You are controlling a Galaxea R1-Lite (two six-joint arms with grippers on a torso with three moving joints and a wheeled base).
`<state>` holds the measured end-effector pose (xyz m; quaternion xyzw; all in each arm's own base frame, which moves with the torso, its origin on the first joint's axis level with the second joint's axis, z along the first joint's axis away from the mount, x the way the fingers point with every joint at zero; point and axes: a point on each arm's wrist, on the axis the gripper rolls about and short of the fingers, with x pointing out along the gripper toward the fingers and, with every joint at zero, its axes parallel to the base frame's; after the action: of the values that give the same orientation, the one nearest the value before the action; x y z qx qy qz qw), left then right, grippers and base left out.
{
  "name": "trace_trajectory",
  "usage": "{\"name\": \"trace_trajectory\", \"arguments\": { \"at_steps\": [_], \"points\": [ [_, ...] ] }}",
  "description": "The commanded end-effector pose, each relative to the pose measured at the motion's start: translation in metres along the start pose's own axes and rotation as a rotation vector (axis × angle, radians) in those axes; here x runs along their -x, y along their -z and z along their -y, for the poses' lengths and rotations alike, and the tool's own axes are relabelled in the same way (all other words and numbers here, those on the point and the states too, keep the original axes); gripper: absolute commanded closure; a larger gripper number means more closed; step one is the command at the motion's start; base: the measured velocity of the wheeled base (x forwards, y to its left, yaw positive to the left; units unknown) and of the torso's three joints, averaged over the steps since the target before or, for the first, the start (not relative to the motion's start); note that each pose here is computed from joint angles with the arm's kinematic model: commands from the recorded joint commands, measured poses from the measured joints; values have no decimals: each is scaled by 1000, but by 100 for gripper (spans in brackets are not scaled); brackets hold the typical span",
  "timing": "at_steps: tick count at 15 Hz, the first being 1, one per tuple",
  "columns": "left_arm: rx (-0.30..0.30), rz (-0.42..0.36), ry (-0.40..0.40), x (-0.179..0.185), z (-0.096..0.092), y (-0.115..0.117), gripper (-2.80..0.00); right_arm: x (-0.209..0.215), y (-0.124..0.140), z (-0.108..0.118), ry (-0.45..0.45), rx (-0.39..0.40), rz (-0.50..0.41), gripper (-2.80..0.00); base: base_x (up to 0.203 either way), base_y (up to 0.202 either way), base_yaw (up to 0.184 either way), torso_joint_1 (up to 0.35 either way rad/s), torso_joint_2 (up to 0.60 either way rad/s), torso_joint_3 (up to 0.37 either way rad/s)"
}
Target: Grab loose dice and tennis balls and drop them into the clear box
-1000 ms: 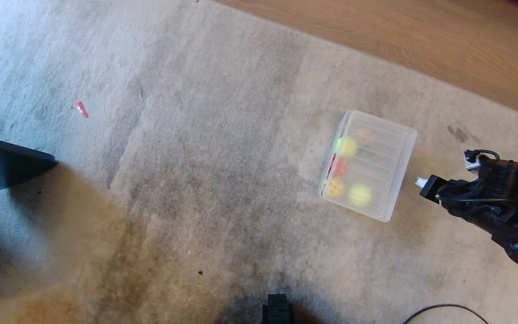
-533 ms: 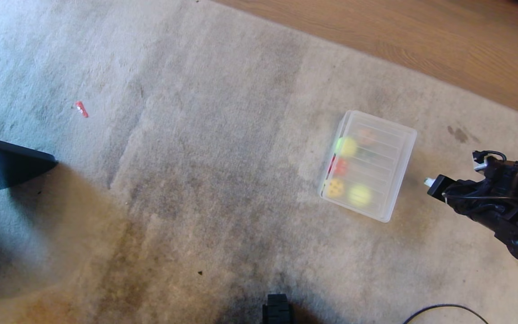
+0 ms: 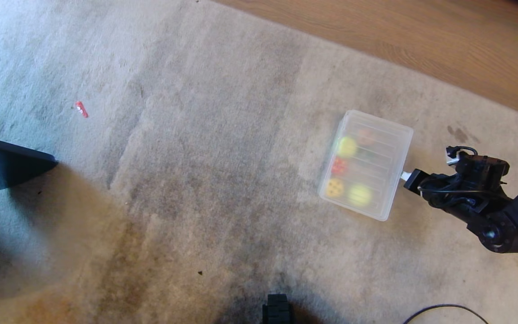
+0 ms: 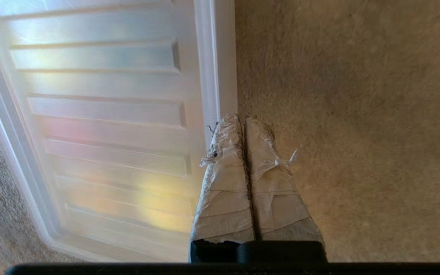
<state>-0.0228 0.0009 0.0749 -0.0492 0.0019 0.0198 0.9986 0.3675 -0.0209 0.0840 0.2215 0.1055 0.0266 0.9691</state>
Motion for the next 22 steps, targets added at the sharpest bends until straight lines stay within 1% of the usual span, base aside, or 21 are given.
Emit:
{"name": "trace_trajectory", "arguments": {
  "at_steps": [1,6,10,13,16,18,20,22],
  "points": [
    [1,0,-1,0,0,0,0,-7,8,-3,-13,-2,-17,0,0,0,0,0,0,0],
    [1,-1,-1,0,0,0,0,-1,4,-6,-11,7,-2,0,0,0,0,0,0,0],
    [1,-1,-1,0,0,0,0,20,-8,-13,-6,32,18,0,0,0,0,0,0,0],
    [1,0,-1,0,0,0,0,46,-19,-14,21,49,27,0,0,0,0,0,0,0],
    [1,0,-1,0,0,0,0,94,-41,-31,6,72,81,0,0,0,0,0,0,0],
    [1,0,-1,0,0,0,0,142,-56,-48,-13,97,126,0,0,0,0,0,0,0],
    [1,0,-1,0,0,0,0,195,-64,-62,-29,129,164,0,0,0,0,0,0,0],
    [1,0,-1,0,0,0,0,250,-62,-72,-37,155,188,0,0,0,0,0,0,0]
  ]
}}
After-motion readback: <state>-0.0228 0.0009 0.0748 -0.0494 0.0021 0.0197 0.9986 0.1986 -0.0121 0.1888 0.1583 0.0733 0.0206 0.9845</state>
